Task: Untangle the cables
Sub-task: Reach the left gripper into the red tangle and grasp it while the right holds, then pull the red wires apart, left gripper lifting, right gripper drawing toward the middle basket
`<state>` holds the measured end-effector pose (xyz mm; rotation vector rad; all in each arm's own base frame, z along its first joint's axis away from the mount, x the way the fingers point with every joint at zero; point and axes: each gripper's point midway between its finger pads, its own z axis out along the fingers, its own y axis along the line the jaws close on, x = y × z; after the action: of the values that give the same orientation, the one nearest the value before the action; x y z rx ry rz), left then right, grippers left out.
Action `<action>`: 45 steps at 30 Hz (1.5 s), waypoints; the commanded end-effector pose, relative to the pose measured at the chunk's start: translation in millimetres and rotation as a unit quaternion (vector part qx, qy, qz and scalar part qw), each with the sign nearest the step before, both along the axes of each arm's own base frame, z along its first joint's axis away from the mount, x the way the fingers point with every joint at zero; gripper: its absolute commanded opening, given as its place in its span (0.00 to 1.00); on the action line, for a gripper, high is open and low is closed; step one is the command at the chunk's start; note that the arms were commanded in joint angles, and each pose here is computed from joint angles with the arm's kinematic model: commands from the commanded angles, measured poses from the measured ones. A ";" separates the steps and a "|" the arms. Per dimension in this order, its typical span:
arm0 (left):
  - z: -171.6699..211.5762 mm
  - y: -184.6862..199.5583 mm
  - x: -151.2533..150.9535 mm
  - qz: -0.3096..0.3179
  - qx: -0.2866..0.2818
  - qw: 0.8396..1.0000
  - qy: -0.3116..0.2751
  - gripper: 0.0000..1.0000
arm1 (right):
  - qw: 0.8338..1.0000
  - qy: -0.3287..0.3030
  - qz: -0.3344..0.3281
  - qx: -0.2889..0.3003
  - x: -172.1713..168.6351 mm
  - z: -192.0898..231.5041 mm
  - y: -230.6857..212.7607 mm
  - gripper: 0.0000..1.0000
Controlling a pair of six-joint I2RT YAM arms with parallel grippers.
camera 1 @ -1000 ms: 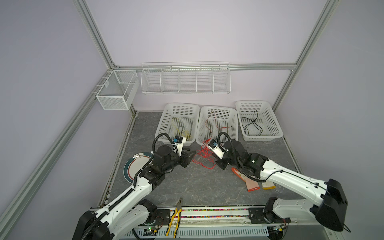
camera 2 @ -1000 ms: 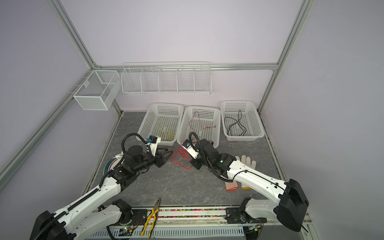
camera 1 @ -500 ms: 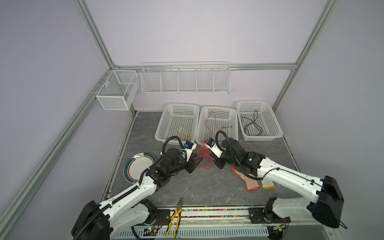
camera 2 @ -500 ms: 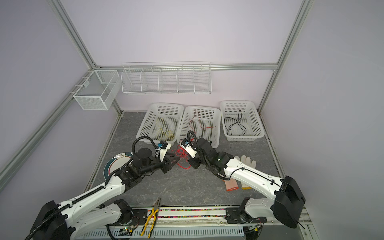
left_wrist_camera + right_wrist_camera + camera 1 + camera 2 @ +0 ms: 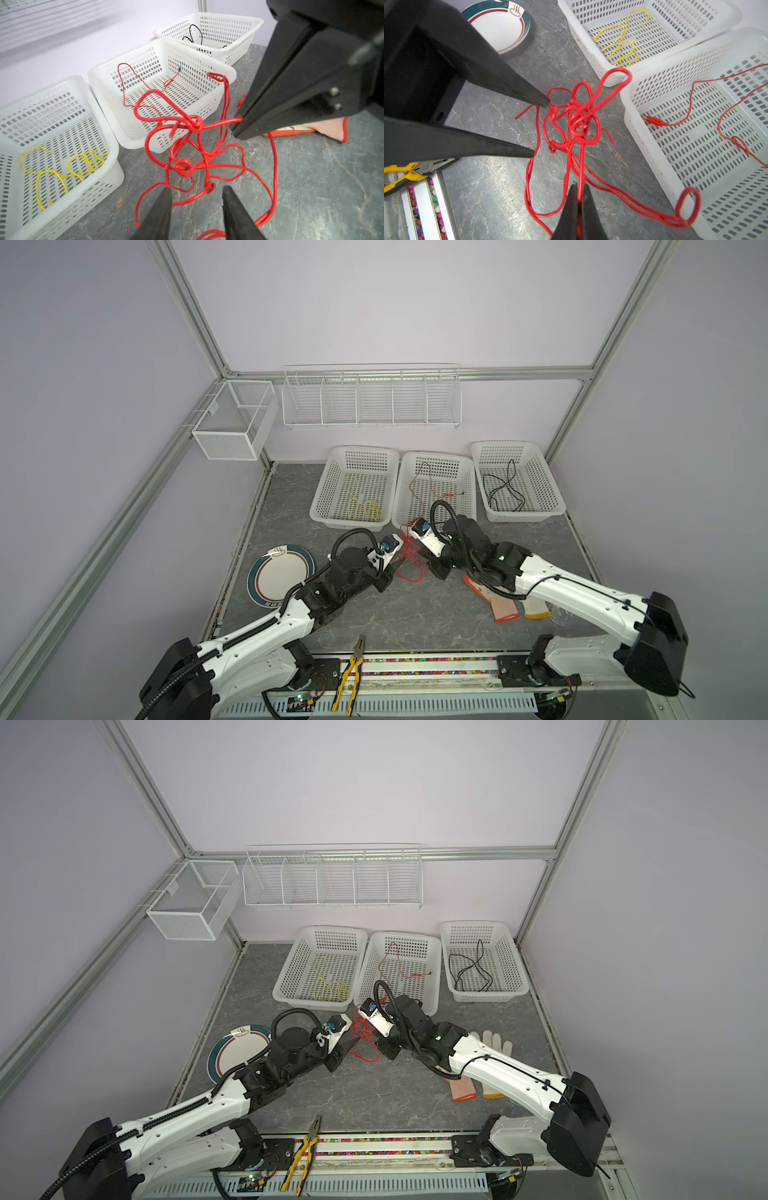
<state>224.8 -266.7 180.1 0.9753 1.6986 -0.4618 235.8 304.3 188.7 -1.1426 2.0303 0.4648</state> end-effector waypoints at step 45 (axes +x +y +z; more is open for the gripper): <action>-11.1 -1.5 1.5 -0.015 0.100 0.981 -0.166 0.00 | 0.999 -0.021 -0.031 0.024 12.3 24.0 -8.0 0.07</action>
<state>231.4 -265.2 158.9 1.1683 1.4914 -0.1077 225.6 302.2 206.7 -1.1585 1.9956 0.5259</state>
